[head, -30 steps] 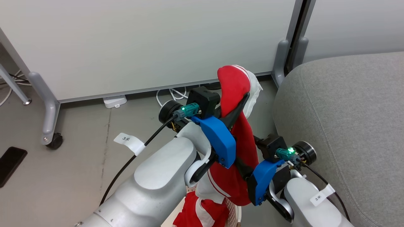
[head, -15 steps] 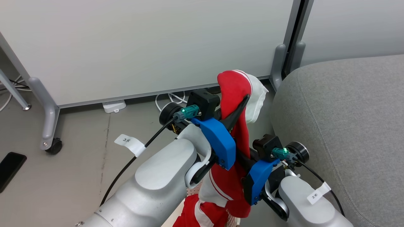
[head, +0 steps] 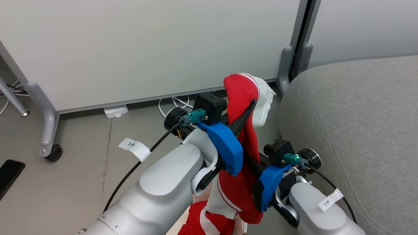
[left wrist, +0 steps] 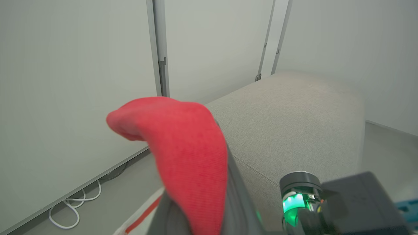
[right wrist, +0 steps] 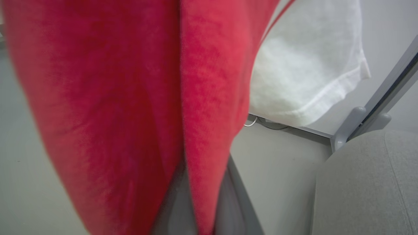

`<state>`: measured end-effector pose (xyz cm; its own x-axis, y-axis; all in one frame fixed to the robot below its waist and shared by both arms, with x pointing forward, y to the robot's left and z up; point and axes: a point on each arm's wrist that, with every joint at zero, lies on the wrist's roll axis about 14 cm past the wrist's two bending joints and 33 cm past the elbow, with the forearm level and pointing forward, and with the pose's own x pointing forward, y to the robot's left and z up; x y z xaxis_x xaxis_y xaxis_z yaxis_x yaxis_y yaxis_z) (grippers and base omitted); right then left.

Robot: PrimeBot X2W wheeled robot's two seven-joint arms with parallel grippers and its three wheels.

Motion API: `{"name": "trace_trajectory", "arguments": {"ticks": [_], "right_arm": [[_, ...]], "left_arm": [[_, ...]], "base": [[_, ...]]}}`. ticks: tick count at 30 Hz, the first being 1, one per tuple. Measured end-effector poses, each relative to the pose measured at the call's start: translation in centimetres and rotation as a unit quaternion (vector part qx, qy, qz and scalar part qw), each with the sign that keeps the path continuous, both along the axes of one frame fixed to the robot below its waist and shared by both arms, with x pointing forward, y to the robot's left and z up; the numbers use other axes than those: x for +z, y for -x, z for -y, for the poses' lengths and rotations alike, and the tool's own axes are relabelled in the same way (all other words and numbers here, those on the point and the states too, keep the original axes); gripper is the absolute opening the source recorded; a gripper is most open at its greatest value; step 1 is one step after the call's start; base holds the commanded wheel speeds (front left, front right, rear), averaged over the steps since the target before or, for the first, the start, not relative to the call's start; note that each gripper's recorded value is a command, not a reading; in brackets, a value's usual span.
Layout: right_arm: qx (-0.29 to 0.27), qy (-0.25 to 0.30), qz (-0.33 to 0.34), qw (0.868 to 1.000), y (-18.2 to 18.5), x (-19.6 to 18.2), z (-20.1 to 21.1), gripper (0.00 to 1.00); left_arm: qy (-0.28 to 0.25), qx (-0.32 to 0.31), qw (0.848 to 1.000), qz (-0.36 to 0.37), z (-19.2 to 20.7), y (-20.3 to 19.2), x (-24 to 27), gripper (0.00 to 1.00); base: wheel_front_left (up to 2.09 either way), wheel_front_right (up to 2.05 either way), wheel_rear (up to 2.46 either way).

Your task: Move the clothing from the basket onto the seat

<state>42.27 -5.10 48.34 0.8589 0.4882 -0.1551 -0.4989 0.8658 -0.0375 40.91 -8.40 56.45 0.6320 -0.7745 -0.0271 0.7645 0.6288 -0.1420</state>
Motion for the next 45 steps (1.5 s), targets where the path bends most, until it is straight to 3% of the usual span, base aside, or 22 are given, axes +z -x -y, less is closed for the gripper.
{"name": "trace_trajectory", "arguments": {"ticks": [8,9,10,11,29,45], "right_arm": [[-0.001,-0.002,0.002,1.0,-0.1,0.1,0.0,0.0],[-0.002,-0.003,0.002,1.0,-0.2,0.1,0.0,0.0],[-0.002,-0.004,0.002,1.0,-0.2,0.1,0.0,0.0],[-0.002,-0.005,0.002,1.0,-0.2,0.0,0.0,0.0],[-0.007,-0.009,0.005,1.0,-0.6,0.2,0.2,0.0],[-0.033,-0.014,0.01,0.999,-1.4,0.3,2.0,0.0]], "left_arm": [[-0.002,0.0,1.0,0.003,0.1,-0.2,0.0,0.0],[-0.001,0.0,1.0,0.001,0.1,-0.2,-0.1,0.15],[-0.001,0.001,1.0,-0.001,0.1,-0.2,-0.1,0.49],[-0.001,0.002,1.0,-0.001,0.1,-0.2,-0.2,1.0],[-0.007,0.016,1.0,-0.001,-0.9,-0.7,-0.9,1.0],[0.017,0.063,0.998,-0.003,-5.1,0.0,-3.6,1.0]], "base": [[0.0,0.0,0.0],[0.0,0.0,0.0],[0.0,0.0,0.0],[0.0,0.0,0.0],[0.0,0.0,0.0],[0.0,0.0,0.0]]}}
